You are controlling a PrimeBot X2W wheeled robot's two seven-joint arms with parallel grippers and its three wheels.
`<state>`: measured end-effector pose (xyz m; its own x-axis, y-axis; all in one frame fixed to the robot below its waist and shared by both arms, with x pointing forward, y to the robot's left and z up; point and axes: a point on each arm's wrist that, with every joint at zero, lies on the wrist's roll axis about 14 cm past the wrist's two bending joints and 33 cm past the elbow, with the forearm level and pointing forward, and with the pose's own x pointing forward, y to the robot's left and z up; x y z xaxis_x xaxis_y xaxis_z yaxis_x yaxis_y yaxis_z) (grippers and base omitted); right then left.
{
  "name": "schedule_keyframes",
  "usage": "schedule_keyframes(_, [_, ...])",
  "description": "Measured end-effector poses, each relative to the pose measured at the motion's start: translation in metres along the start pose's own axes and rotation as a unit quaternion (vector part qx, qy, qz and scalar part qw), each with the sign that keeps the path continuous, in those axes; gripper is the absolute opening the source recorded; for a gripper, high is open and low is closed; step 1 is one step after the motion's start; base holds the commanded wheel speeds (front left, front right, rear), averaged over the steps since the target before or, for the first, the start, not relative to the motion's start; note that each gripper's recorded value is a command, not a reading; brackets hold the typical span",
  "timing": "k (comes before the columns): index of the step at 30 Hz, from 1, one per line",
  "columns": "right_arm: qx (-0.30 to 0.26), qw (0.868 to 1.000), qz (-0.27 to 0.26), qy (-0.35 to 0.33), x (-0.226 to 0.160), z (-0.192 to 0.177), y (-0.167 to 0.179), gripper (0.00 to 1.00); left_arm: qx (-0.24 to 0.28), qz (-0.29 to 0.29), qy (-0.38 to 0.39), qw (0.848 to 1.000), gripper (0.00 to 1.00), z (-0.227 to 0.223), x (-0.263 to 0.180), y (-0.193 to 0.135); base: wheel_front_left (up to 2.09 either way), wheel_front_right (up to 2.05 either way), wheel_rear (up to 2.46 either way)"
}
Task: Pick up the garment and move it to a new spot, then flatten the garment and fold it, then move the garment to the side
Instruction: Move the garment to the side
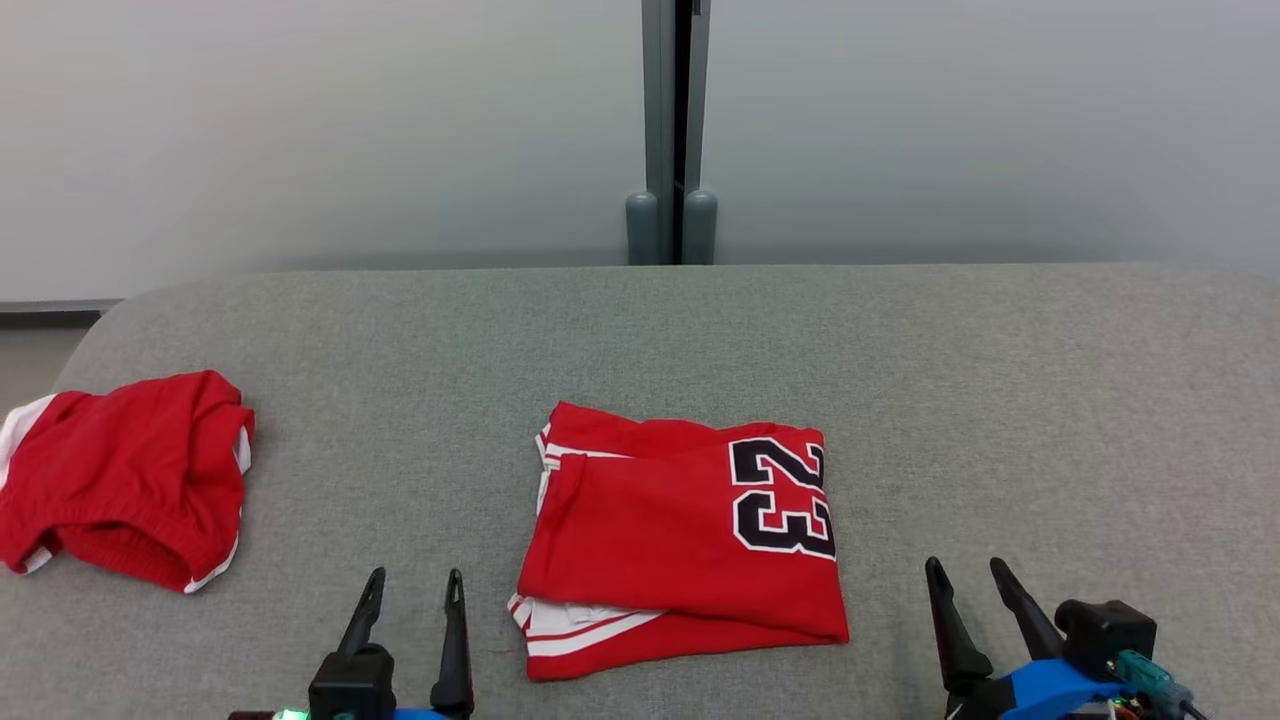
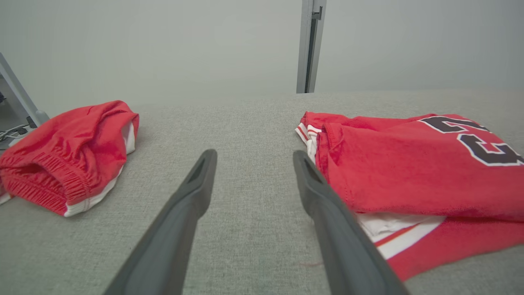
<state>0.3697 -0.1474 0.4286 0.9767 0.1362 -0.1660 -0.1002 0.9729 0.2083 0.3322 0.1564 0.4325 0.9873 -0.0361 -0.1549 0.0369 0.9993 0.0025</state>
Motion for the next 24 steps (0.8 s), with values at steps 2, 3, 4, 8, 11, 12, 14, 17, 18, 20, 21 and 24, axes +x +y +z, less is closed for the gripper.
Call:
schedule_keyframes(2, [0.007, 1.0, 0.012, 0.012, 0.008, -0.006, 0.008, 1.0, -0.004, -0.004, 0.001, 1.0, 1.0, 0.0, 0.002, -0.003, 0.0, 0.0, 0.0])
schedule_keyframes(3, [0.011, 1.0, 0.02, 0.018, 0.014, -0.009, 0.014, 1.0, -0.005, -0.007, 0.001, 1.0, 1.0, 0.0, 0.004, -0.004, 0.0, 0.0, 0.0])
schedule_keyframes(4, [0.013, 0.999, 0.028, 0.023, 0.02, -0.011, 0.02, 1.0, -0.006, -0.006, 0.001, 1.0, 1.0, 0.001, 0.005, -0.003, 0.0, 0.0, 0.0])
schedule_keyframes(8, [0.038, 0.997, 0.052, 0.045, 0.048, -0.018, 0.041, 1.0, -0.013, 0.007, 0.008, 1.0, 1.0, -0.003, 0.004, 0.004, 0.0, 0.0, 0.0])
schedule_keyframes(11, [0.046, 0.994, 0.066, 0.071, 0.065, -0.029, 0.054, 1.0, -0.017, 0.024, 0.016, 0.999, 1.0, -0.008, 0.001, 0.015, 0.0, 0.0, 0.0])
schedule_keyframes(12, [0.048, 0.993, 0.069, 0.083, 0.069, -0.035, 0.058, 1.0, -0.018, 0.032, 0.019, 0.999, 1.0, -0.01, -0.001, 0.019, 0.0, 0.0, 0.0])
schedule_keyframes(14, [0.049, 0.99, 0.074, 0.108, 0.075, -0.048, 0.064, 1.0, -0.019, 0.043, 0.026, 0.999, 1.0, -0.014, -0.004, 0.026, 0.0, 0.0, 0.0])
schedule_keyframes(17, [0.063, 0.986, 0.078, 0.136, 0.081, -0.061, 0.072, 0.0, -0.021, 0.057, 0.032, 0.998, 1.0, -0.018, -0.008, 0.034, 0.0, 0.0, 0.0])
schedule_keyframes(18, [0.062, 0.985, 0.081, 0.139, 0.084, -0.062, 0.074, 0.0, -0.021, 0.061, 0.034, 0.997, 1.0, -0.019, -0.009, 0.036, 0.0, 0.0, 0.0])
schedule_keyframes(20, [0.059, 0.985, 0.085, 0.14, 0.085, -0.062, 0.076, 0.0, -0.021, 0.062, 0.035, 0.997, 1.0, -0.019, -0.007, 0.037, 0.0, 0.0, 0.0])
schedule_keyframes(21, [0.06, 0.985, 0.082, 0.138, 0.084, -0.061, 0.074, 0.0, -0.021, 0.057, 0.034, 0.998, 1.0, -0.019, -0.005, 0.034, 0.0, 0.0, 0.0])
schedule_keyframes(24, [0.067, 0.988, 0.068, 0.125, 0.082, -0.053, 0.065, 0.0, -0.021, 0.036, 0.033, 0.999, 1.0, -0.018, 0.003, 0.023, 0.0, 0.0, 0.0])
